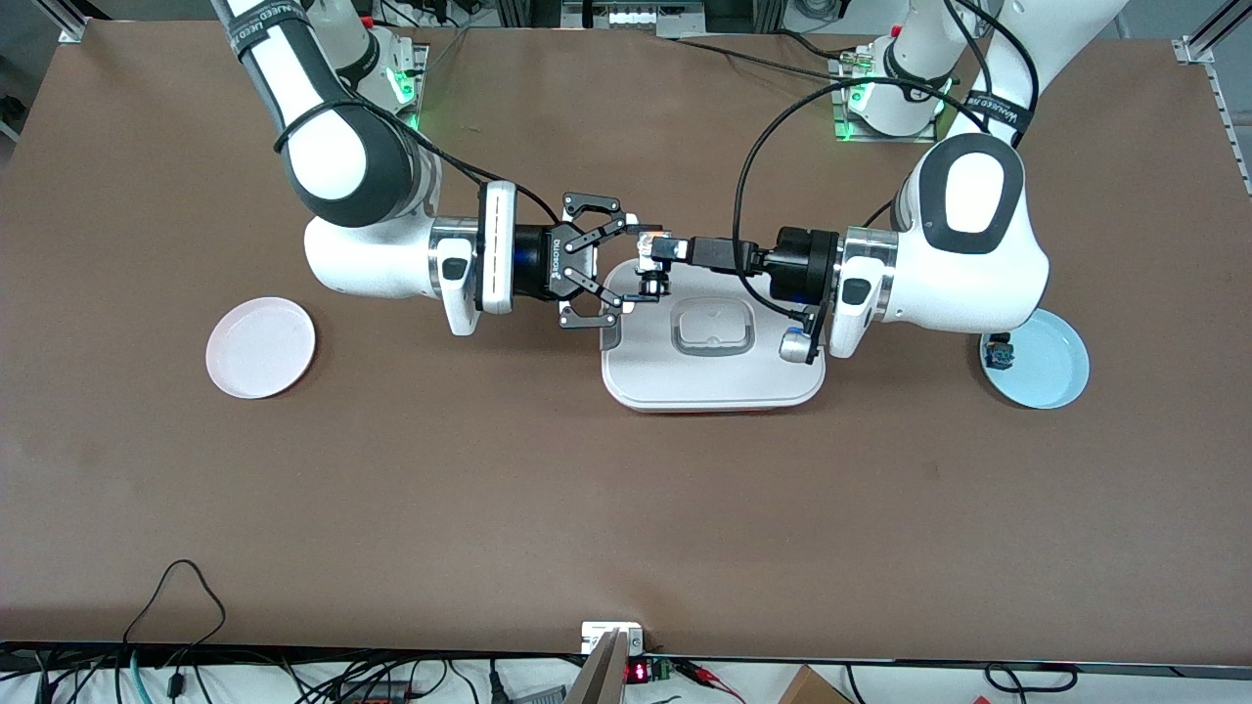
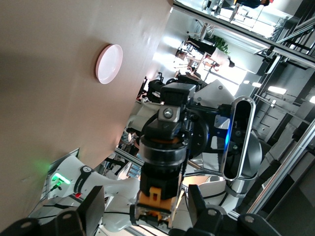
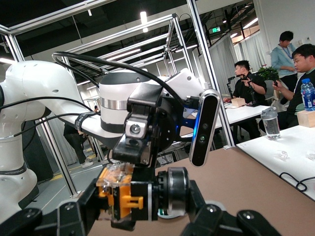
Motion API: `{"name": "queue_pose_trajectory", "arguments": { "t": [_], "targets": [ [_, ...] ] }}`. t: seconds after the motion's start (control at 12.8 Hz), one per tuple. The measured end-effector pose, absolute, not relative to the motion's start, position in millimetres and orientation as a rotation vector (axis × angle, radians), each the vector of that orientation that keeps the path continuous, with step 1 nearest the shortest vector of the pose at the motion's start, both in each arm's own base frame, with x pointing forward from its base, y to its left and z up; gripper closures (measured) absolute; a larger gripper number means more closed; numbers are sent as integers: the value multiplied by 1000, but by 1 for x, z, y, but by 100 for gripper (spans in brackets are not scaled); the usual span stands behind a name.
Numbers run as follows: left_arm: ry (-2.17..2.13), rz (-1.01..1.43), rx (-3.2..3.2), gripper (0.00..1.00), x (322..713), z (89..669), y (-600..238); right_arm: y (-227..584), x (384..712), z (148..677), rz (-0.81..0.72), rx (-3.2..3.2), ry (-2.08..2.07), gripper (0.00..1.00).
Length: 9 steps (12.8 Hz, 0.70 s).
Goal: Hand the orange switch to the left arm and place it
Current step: 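Close the left gripper on the switch held by the right gripper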
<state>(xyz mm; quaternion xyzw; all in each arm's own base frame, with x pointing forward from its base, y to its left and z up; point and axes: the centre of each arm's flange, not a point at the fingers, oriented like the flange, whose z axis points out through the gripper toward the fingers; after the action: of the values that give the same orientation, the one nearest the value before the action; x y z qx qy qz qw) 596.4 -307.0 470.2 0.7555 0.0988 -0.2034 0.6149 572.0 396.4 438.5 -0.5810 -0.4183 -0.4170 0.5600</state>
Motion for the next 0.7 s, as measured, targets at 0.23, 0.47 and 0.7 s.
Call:
{"name": "queue_pose_trajectory", "arguments": {
  "t": [0.23, 0.47, 0.7],
  "targets": [
    [252, -449, 1724, 30, 593, 472, -322, 397, 571, 441, -986, -1366, -988, 28],
    [259, -443, 1724, 48, 593, 472, -324, 397, 571, 445, -991, -1363, -991, 28],
    [272, -433, 1722, 48, 598, 472, -315, 397, 570, 445, -991, -1364, -991, 28]
  ]
}}
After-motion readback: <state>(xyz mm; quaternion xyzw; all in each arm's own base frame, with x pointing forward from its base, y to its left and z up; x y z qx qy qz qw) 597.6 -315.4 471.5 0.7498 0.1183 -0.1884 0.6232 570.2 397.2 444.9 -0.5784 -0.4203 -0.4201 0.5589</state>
